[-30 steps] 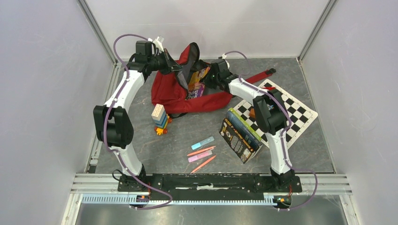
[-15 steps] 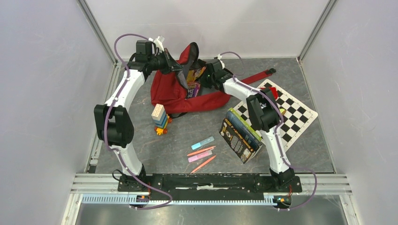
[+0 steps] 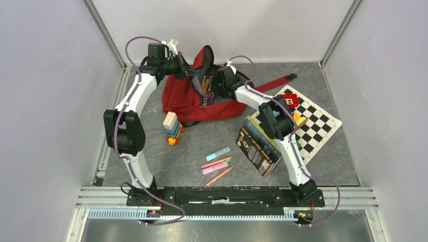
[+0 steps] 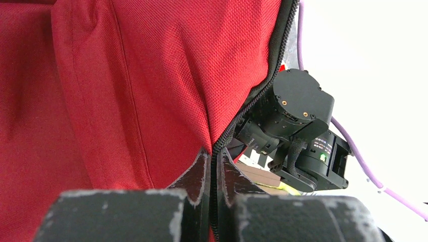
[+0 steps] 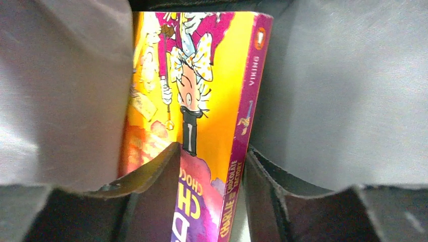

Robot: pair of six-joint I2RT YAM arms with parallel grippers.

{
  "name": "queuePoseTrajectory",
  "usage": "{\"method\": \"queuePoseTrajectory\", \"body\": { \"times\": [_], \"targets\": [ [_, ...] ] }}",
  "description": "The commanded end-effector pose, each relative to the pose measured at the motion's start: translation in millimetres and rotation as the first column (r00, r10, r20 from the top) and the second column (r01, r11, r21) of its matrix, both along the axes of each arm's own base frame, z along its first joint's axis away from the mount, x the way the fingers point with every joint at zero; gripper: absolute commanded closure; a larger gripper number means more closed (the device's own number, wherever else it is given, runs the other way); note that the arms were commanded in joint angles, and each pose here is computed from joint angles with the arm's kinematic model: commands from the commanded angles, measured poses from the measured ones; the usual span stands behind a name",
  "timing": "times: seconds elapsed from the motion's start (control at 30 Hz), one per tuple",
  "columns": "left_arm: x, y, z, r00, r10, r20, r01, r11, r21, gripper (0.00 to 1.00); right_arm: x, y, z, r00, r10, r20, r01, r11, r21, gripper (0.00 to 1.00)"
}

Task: Pack the student bag
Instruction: Place the book in the student bag.

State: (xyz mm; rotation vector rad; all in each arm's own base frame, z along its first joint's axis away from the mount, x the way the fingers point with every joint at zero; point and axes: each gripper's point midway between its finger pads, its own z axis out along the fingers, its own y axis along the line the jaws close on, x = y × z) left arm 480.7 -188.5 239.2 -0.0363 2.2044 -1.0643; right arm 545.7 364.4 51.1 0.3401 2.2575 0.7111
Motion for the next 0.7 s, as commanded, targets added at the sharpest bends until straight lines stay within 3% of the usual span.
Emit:
{"method": "queuePoseTrajectory", "body": {
  "times": [0.0, 0.2, 0.4, 0.67],
  "targets": [
    [8, -5, 33, 0.995, -0.02, 0.094, 0.023, 0.999, -0.033, 0.98, 9, -18, 41, 0.993, 0.002, 0.118, 0.013, 0.992, -0.126, 0.46],
    [7, -3, 34, 0.995, -0.02, 0.099, 0.022, 0.999, -0.023, 0.98, 4, -36, 48, 0.992, -0.022, 0.126, 0.046, 0.98, -0.195, 0.49],
    [6, -3, 33, 0.995, -0.021, 0.096, 0.023, 1.0, -0.02, 0.98, -2, -28, 35, 0.996, -0.004, 0.088, 0.018, 0.988, -0.156, 0.61],
    [4, -3, 32, 0.995, -0.022, 0.093, 0.024, 1.0, -0.018, 0.98, -5, -19, 12, 0.999, 0.001, 0.033, 0.003, 0.993, -0.119, 0.62]
  ]
}}
